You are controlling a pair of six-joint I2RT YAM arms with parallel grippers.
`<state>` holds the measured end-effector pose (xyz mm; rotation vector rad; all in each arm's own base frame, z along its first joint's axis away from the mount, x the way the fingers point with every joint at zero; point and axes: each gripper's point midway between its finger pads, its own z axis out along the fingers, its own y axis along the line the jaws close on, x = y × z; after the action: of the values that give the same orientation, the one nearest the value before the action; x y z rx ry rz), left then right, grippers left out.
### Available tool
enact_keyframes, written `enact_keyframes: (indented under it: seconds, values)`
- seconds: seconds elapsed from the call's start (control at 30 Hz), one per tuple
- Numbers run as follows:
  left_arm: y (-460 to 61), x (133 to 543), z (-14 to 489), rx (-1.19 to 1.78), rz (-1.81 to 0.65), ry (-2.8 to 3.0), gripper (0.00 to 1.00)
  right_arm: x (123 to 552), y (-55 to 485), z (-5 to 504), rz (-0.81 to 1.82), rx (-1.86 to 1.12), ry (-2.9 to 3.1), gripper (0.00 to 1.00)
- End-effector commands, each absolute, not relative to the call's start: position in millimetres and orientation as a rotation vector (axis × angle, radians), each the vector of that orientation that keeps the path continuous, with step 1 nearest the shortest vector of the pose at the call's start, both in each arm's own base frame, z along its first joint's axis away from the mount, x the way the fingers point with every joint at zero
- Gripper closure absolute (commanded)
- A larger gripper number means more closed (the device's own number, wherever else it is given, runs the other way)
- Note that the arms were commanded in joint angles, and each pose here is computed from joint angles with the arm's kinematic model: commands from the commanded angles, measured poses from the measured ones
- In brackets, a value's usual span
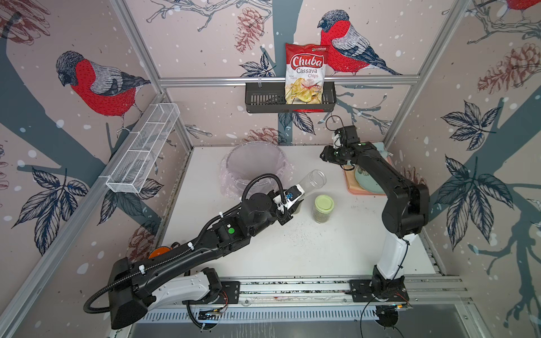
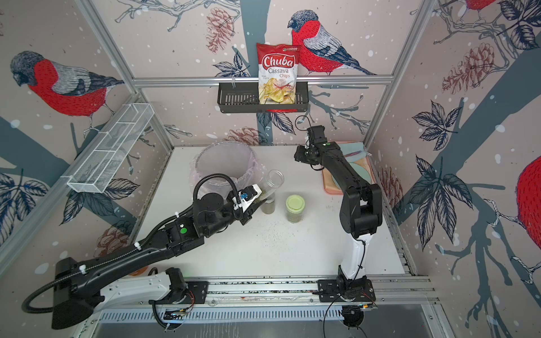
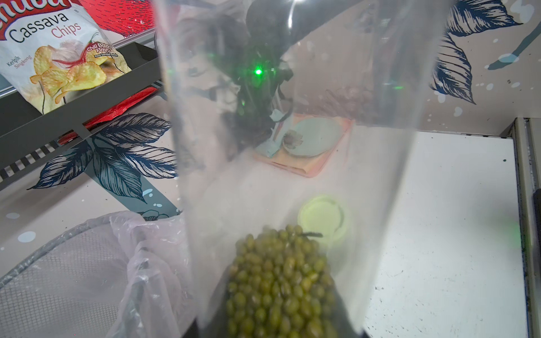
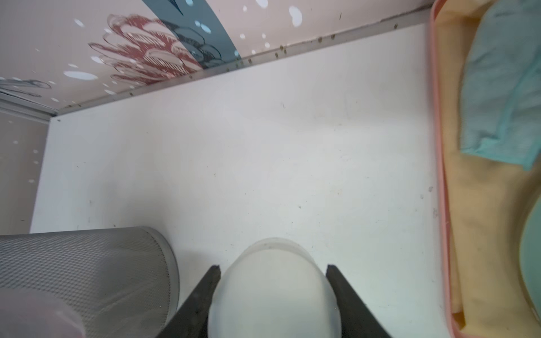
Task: Empty moldy mung beans from jars
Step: Place the lid at the center of the board.
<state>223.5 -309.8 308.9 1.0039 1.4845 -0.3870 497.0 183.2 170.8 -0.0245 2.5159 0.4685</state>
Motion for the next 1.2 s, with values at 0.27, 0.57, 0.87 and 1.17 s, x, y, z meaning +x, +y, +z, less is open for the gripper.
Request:
enact_keyframes:
  seconds: [0.27, 0.57, 0.87, 1.17]
  values:
    - [-315, 224, 320, 0.982, -0.413, 1.445, 0.79, 513, 190, 106, 0.333, -0.045, 2.671, 0.52]
    - [-318, 224, 317, 0.988, -0.419, 1.450, 0.79, 512, 199, 67, 0.265, -0.083, 2.763, 0.49]
    - [-316, 224, 319, 0.983, -0.414, 1.445, 0.77, 504, 199, 42, 0.194, -0.108, 2.832, 0.41]
    - [-313, 223, 323, 0.975, -0.413, 1.438, 0.76, 497, 202, 39, 0.167, -0.122, 2.854, 0.28]
